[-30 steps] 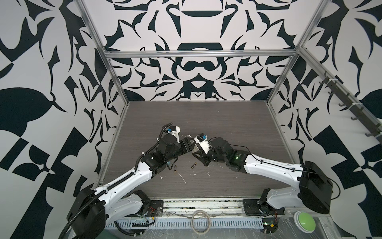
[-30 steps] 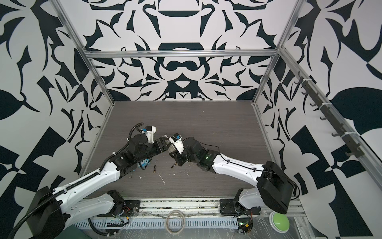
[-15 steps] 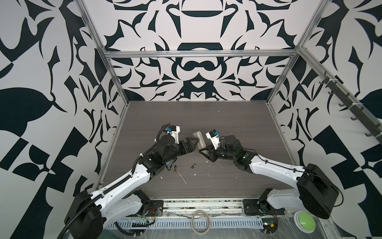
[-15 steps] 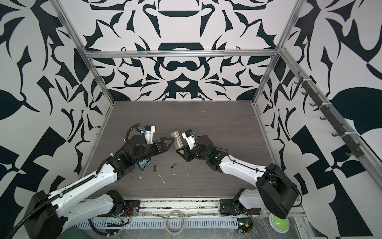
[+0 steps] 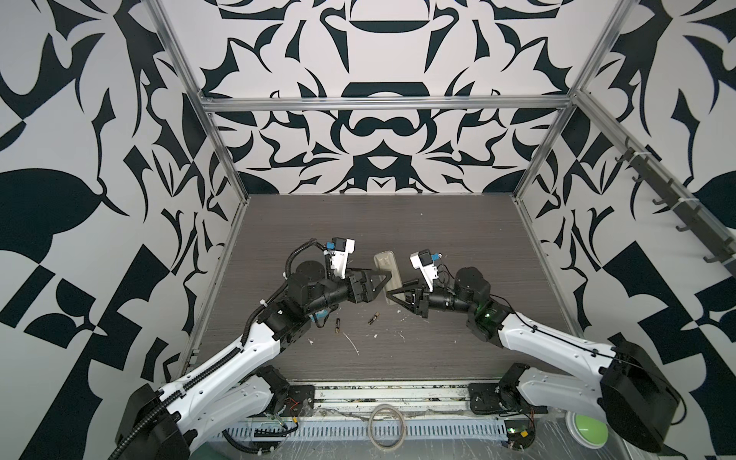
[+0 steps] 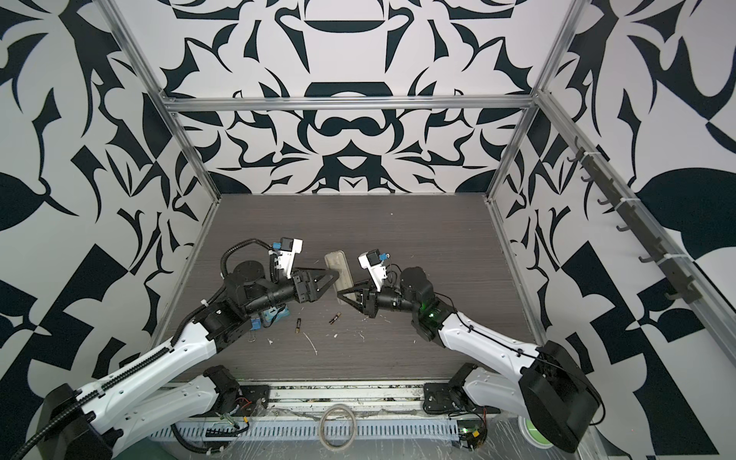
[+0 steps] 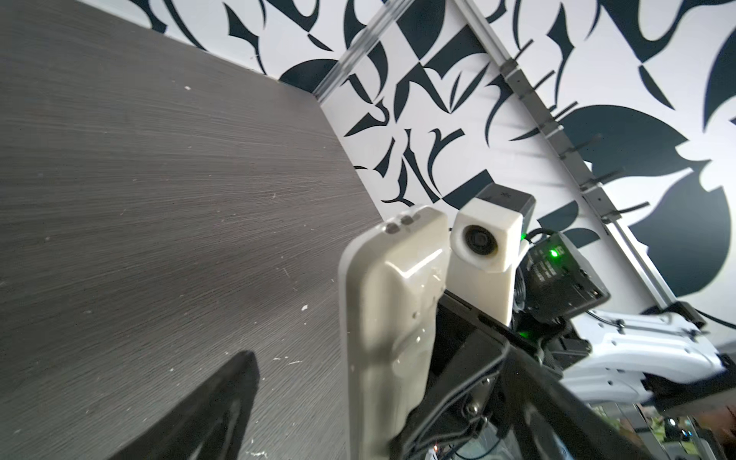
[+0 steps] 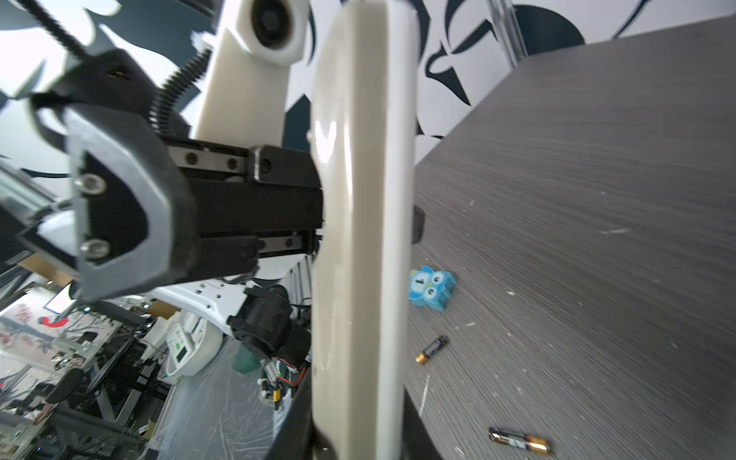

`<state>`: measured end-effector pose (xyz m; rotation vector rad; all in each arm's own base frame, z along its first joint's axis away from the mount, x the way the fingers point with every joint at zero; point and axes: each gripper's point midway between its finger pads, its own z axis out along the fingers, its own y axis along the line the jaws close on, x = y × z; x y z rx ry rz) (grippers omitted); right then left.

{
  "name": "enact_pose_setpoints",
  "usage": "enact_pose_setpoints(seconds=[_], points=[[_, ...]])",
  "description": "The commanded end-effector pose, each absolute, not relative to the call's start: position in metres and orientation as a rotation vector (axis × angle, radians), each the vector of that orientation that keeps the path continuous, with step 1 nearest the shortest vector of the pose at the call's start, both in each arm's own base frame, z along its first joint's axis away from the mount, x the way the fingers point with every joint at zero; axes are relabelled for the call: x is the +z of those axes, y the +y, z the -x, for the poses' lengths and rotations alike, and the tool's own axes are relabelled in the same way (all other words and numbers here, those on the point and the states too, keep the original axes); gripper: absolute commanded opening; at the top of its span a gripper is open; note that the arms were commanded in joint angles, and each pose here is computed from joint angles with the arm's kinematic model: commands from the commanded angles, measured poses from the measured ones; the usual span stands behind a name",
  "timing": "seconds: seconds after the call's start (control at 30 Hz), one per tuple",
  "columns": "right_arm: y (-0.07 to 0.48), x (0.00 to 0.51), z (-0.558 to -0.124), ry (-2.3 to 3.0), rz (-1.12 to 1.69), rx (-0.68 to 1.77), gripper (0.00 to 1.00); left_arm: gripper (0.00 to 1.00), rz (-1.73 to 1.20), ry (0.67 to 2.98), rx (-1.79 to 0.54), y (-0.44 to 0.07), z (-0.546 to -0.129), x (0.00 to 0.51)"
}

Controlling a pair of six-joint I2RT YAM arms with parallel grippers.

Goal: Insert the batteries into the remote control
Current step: 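Hold the remote upright between both grippers, back facing the left gripper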

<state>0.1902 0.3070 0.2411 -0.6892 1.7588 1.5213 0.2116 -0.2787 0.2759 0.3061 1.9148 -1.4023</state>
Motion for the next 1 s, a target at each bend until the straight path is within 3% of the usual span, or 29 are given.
enact_pose_setpoints(seconds=[0.0,0.53,0.7,0.97], points=[[0.305,0.277,-0.173,1.571,0.765,1.607,0.0,1.0,-0.439,1.758,-1.49,-0.283,-0.194,0.308],[0.303,0.305,-0.146,1.406,0.872,1.759,0.0,0.98,-0.538,1.64,-1.575,-0.288,-0.18,0.33],[0.305,0.303,-0.146,1.427,0.877,1.779,0.0,0.92,-0.556,1.631,-1.587,-0.291,-0.18,0.335],[0.307,0.308,-0.144,1.417,0.897,1.794,0.0,0.74,-0.571,1.62,-1.58,-0.291,-0.179,0.337]])
